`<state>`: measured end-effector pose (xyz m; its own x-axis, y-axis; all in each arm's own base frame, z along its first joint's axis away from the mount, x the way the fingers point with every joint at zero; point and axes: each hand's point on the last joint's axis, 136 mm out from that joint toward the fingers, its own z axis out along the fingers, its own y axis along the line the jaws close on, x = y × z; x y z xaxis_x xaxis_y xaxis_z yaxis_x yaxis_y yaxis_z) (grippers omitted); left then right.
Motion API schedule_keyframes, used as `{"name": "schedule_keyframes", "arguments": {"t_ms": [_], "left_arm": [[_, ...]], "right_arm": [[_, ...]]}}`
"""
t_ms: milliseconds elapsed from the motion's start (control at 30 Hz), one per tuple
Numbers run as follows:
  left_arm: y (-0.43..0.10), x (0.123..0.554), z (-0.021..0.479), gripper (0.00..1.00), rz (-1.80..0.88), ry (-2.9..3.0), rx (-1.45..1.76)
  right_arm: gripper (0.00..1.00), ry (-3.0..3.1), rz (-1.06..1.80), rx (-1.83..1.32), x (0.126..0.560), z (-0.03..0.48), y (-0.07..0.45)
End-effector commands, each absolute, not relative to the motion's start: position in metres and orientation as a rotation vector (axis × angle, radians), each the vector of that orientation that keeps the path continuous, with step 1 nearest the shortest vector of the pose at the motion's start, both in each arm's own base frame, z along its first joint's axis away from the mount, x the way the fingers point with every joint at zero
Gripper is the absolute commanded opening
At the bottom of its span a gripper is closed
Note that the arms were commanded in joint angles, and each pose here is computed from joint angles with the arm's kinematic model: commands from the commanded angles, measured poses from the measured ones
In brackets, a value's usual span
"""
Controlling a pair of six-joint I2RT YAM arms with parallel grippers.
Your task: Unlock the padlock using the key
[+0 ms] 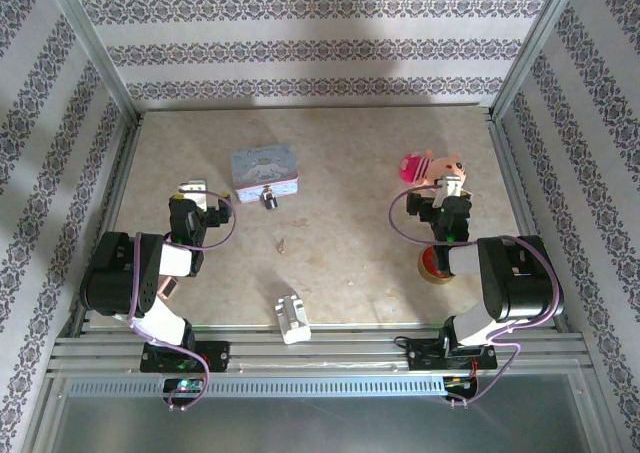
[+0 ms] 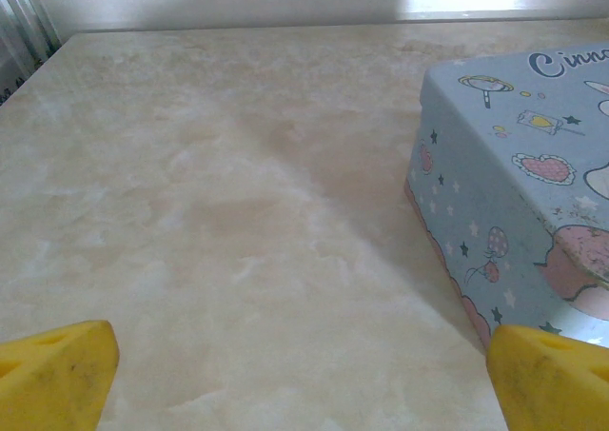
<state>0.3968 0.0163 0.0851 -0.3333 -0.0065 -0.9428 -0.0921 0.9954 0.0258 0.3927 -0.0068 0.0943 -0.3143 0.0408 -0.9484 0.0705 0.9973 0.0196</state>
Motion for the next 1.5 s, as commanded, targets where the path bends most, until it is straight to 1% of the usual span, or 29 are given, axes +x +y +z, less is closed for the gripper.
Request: {"name": "schedule_keyframes", "arguments": {"t_ms": [0, 233, 467, 667, 800, 967, 1067, 1300, 1467], "left_arm": [[0.012, 0.401, 0.089, 0.99, 0.076, 1.907, -0.045], [0.013, 0.401, 0.088, 0.99, 0.077, 1.909, -0.056], [0.019, 0.399, 0.092, 0.99, 0.103, 1.899, -0.094], [0.033, 0.383, 0.12, 0.99, 0.153, 1.832, -0.178], [0.036, 0.38, 0.142, 0.99, 0.164, 1.824, -0.199], [0.039, 0.371, 0.173, 0.99, 0.128, 1.765, -0.263], [0.038, 0.362, 0.188, 0.99, 0.081, 1.736, -0.307], [0.037, 0.338, 0.223, 0.99, -0.053, 1.63, -0.425], [0.039, 0.325, 0.233, 0.99, -0.096, 1.59, -0.487]], "right_arm": [[0.98, 1.853, -0.009, 0.049, 0.398, 0.108, 0.0], [0.98, 1.861, -0.006, 0.038, 0.4, 0.11, 0.001], [0.98, 1.851, -0.035, 0.059, 0.397, 0.123, -0.003], [0.98, 1.884, -0.146, 0.143, 0.389, 0.14, -0.013], [0.98, 1.899, -0.13, 0.163, 0.384, 0.157, -0.006], [0.98, 1.91, -0.104, 0.135, 0.378, 0.177, 0.026], [0.98, 1.936, -0.085, 0.087, 0.374, 0.185, 0.055], [0.98, 2.024, -0.047, -0.048, 0.357, 0.186, 0.137], [0.98, 2.107, -0.006, -0.133, 0.343, 0.176, 0.192]]}}
